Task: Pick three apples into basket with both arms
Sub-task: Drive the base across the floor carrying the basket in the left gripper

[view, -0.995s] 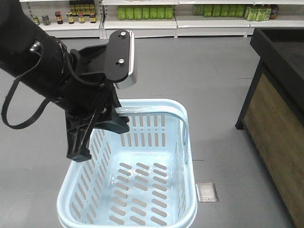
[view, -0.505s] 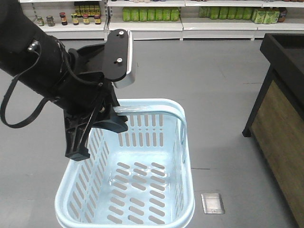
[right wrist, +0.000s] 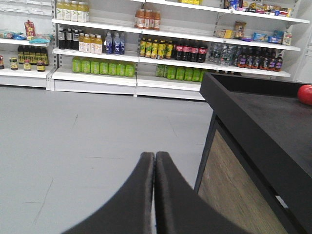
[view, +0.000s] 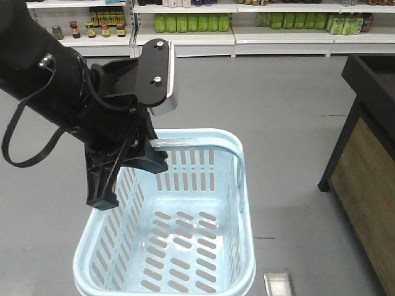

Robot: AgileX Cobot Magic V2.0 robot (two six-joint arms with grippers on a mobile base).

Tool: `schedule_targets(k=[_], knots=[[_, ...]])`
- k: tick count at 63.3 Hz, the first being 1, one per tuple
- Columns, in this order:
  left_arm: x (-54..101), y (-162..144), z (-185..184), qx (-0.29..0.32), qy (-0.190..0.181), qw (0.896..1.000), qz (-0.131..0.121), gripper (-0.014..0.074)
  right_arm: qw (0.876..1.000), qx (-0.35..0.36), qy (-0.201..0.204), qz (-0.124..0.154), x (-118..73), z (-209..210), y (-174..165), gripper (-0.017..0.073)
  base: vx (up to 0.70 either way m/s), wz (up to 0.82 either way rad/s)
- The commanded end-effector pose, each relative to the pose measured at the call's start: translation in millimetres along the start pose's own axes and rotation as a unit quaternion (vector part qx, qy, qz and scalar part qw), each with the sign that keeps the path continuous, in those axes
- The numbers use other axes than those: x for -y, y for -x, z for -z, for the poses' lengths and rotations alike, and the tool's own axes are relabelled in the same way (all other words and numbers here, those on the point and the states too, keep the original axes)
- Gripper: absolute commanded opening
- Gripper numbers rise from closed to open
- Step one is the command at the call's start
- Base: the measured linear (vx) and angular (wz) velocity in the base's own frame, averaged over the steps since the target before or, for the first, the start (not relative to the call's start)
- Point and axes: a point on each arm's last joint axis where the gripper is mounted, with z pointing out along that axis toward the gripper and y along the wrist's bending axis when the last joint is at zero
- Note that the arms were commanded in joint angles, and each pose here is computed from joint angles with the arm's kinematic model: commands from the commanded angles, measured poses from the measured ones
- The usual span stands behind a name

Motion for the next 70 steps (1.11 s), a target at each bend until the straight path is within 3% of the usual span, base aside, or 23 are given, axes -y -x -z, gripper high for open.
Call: schedule_targets(k=[1, 70], knots=[[5.2, 11.0, 21.8, 0.047, 0.025, 0.999, -0.002, -0.0007, 0.999, 0.041, -0.005, 0.003, 0.4, 0.9, 4.0, -0.0009, 0.21, 0.07], [5.2, 11.0, 21.8, 0.047, 0.025, 0.999, -0.002, -0.0006, 0.999, 0.041, -0.005, 0.003, 0.4, 0.9, 4.0, -0.0009, 0.21, 0.03]])
